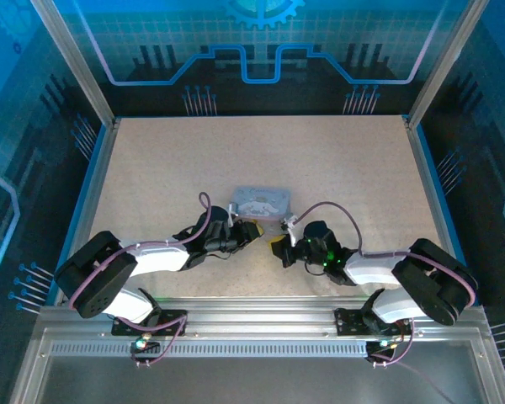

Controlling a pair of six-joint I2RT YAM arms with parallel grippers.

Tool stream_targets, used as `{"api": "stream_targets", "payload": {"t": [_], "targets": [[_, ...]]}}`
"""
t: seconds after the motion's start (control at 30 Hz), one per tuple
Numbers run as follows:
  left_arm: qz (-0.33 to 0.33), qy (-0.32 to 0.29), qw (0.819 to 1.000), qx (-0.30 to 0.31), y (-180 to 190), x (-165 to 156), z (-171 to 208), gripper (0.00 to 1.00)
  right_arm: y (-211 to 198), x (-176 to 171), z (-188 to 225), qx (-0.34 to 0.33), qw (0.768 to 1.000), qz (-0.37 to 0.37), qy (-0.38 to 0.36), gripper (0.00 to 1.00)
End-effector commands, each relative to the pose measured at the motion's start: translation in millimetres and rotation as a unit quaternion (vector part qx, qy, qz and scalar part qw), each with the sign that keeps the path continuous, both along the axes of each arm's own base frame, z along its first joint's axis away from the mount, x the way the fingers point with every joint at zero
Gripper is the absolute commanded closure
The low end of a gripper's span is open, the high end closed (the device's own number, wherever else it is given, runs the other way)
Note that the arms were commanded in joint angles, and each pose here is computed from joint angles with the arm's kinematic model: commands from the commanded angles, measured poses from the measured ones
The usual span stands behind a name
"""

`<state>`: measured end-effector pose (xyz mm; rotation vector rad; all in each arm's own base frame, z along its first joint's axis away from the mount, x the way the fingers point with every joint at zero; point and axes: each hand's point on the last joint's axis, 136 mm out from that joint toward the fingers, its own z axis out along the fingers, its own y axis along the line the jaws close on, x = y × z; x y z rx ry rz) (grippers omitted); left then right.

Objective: Unlock a padlock with a key

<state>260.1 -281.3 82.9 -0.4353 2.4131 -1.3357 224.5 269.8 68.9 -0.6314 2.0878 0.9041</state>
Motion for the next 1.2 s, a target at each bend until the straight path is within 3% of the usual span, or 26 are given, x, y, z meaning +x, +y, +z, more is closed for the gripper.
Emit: {"api": "stream_targets", "payload": {"t": [0.0,1.17], "targets": [[-0.010,-0.005,1.000,-0.026,-7.8,-1.4,8.3,0.79,2.8,6.4,6.4,0.016,1.000,-0.002,-0.004,1.00],[-0.006,0.000,1.000,-0.026,-5.2,-3.5,2.8,0.79,8.0,23.0,18.6,0.046,0.999,-0.003,-0.011,1.00]]}}
